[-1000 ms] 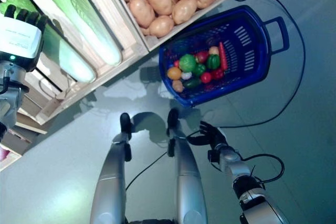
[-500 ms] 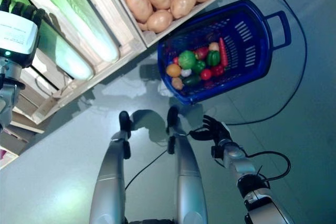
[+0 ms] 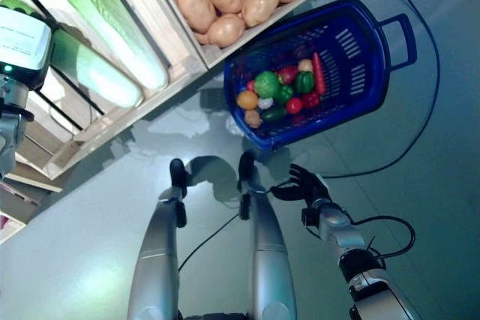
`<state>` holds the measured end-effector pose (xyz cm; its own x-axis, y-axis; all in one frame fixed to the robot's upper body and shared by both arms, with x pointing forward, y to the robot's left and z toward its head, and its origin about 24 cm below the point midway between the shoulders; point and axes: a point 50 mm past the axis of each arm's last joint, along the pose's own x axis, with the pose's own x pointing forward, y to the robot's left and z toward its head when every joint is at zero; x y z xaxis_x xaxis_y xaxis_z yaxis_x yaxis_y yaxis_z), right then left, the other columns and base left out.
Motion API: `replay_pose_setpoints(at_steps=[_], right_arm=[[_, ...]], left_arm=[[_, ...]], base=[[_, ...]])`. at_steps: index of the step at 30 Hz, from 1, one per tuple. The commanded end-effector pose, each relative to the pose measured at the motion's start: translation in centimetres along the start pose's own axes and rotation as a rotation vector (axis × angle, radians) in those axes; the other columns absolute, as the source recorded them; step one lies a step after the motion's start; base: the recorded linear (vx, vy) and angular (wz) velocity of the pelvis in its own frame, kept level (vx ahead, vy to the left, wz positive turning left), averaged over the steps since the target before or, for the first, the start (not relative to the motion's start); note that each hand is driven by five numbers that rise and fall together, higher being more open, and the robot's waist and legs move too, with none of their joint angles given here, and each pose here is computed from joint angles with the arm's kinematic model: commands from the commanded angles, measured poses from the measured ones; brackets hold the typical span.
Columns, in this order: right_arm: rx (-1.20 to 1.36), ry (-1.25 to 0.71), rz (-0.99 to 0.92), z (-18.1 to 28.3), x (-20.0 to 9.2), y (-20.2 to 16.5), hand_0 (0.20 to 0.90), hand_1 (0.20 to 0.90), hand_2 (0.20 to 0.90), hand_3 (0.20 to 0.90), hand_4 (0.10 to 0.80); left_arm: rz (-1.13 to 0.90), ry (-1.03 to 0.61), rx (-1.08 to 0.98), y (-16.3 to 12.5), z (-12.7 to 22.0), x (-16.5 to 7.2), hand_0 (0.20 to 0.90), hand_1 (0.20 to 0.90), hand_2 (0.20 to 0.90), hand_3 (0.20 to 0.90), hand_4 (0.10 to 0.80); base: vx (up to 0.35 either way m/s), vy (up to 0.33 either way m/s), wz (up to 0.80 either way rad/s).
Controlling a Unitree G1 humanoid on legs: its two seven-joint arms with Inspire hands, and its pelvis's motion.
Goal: Put vegetables into the basket
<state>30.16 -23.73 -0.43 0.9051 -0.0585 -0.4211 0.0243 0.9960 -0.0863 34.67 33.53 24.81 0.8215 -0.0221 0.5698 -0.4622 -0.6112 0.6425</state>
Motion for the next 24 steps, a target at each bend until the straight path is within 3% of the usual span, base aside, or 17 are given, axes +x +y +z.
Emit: replay_pose_setpoints(at_steps=[1, 8, 13, 24], right_arm=[[0.028, -0.008, -0.125, -0.4, -1.7, -4.0, 0.900, 0.900, 0.900, 0.900, 0.800], [0.042, -0.002, -0.118, -1.3, -1.8, -3.5, 0.900, 0.900, 0.900, 0.900, 0.800], [0.060, -0.006, -0.107, -2.1, -2.1, -2.6, 0.900, 0.900, 0.900, 0.900, 0.800], [0.180, -0.141, -0.047, -1.5, -2.8, 0.0, 0.900, 0.900, 0.900, 0.900, 0.800]], left_arm=[[0.123, 0.188, 0.026, 3.1, -5.2, 1.2, 0.300, 0.300, 0.300, 0.300, 0.400], [0.206, 0.293, -0.113, 2.7, -5.3, 0.6, 0.300, 0.300, 0.300, 0.300, 0.400], [0.333, 0.395, -0.329, 3.1, -5.4, -0.1, 0.300, 0.300, 0.300, 0.300, 0.400], [0.444, 0.369, -0.741, 3.1, -2.1, -2.7, 0.300, 0.300, 0.300, 0.300, 0.400]], base=[[0.000, 0.000, 0.00], [0.016, -0.013, 0.00], [0.052, -0.059, 0.02], [0.058, -0.061, 0.05]])
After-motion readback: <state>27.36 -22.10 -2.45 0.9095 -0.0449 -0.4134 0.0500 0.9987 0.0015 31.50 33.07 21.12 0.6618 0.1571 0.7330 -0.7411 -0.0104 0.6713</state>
